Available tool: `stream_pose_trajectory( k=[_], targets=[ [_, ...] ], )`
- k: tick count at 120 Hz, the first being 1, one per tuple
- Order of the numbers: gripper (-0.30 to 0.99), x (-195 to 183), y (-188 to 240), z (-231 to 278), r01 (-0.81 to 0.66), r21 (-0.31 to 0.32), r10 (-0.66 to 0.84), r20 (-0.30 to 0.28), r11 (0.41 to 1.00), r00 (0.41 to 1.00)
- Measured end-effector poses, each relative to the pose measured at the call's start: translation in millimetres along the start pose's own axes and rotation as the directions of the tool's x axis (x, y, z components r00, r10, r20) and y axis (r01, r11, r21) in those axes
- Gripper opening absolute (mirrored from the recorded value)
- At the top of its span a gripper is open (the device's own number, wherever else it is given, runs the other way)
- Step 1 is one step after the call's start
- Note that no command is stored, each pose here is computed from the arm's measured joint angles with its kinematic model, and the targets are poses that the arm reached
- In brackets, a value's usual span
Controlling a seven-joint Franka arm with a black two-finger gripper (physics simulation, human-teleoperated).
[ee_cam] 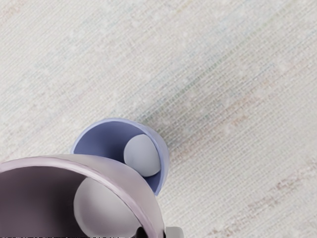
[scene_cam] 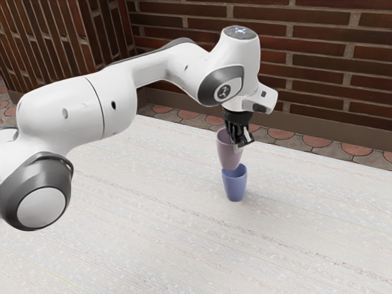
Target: Place the left cup onto the right cup
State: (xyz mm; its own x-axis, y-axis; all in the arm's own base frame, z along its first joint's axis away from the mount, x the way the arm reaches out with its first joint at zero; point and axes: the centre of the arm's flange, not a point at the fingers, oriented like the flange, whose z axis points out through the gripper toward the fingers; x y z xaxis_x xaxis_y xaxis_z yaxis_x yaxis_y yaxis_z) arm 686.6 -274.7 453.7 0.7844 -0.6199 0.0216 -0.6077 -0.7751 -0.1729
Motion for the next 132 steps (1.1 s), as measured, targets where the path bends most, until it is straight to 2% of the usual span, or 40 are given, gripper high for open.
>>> stream_pose_trajectory(
  k=[45, 132],
  targets=[
    [-0.09, 11.6, -1.3, 1.6, -0.003, 0.010, 0.003, -0.021, 1.000, 1.000],
    [-0.09, 14.9, -15.9, 35.7, 0.009, -0.001, -0.009, 0.007, 1.000, 1.000]
  ],
)
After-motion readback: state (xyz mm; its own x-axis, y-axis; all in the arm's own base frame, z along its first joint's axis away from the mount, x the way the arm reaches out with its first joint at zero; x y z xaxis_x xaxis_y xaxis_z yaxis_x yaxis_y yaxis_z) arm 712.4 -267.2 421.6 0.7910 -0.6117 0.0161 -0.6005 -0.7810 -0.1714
